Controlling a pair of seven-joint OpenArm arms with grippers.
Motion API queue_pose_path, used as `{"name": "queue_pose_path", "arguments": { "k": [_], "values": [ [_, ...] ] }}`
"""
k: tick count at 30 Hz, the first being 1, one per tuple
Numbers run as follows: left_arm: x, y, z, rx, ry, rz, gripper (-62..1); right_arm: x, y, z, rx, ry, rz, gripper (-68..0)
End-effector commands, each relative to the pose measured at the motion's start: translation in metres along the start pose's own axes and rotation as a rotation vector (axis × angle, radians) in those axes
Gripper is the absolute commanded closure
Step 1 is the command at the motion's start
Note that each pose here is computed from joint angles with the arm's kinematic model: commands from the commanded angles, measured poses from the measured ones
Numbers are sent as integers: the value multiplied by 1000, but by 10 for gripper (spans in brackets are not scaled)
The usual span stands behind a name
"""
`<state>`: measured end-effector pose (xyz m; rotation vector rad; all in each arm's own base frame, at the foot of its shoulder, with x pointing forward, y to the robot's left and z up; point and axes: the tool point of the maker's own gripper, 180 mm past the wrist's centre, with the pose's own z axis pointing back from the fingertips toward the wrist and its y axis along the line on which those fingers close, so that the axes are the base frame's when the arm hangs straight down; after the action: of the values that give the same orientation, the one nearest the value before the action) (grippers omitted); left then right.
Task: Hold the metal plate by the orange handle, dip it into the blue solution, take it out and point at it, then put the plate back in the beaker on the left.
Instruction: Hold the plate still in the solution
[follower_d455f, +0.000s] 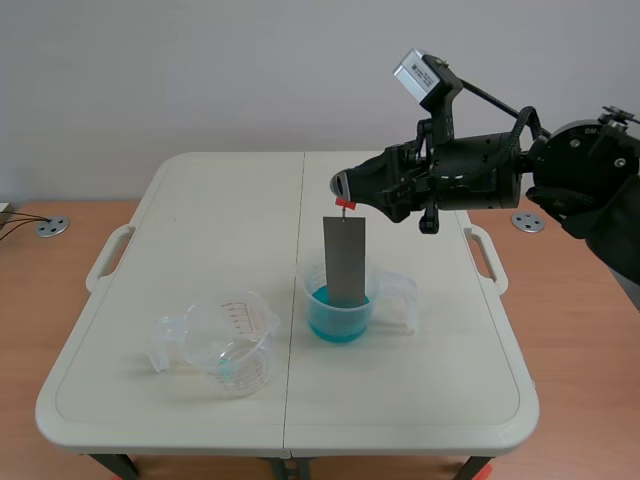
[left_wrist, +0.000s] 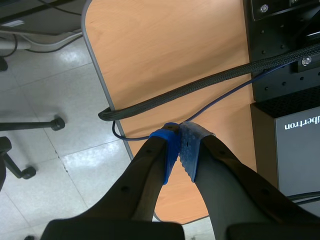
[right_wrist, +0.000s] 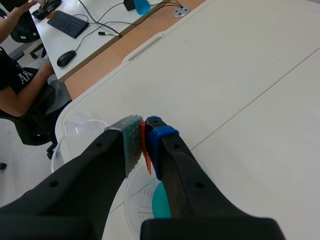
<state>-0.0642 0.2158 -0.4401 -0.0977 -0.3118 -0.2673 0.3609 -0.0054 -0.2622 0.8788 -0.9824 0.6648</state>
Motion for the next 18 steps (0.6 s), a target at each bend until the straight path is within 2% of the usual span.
{"name": "queue_pose_path", "arguments": {
  "k": [1,18],
  "values": [
    [0,4,4,6,-1,-5,-27,5,-1,2,6,5,23,-13],
    [3,5,2,8,-8,-5,-27,6,-1,2,7,4,23,-13]
  ]
}}
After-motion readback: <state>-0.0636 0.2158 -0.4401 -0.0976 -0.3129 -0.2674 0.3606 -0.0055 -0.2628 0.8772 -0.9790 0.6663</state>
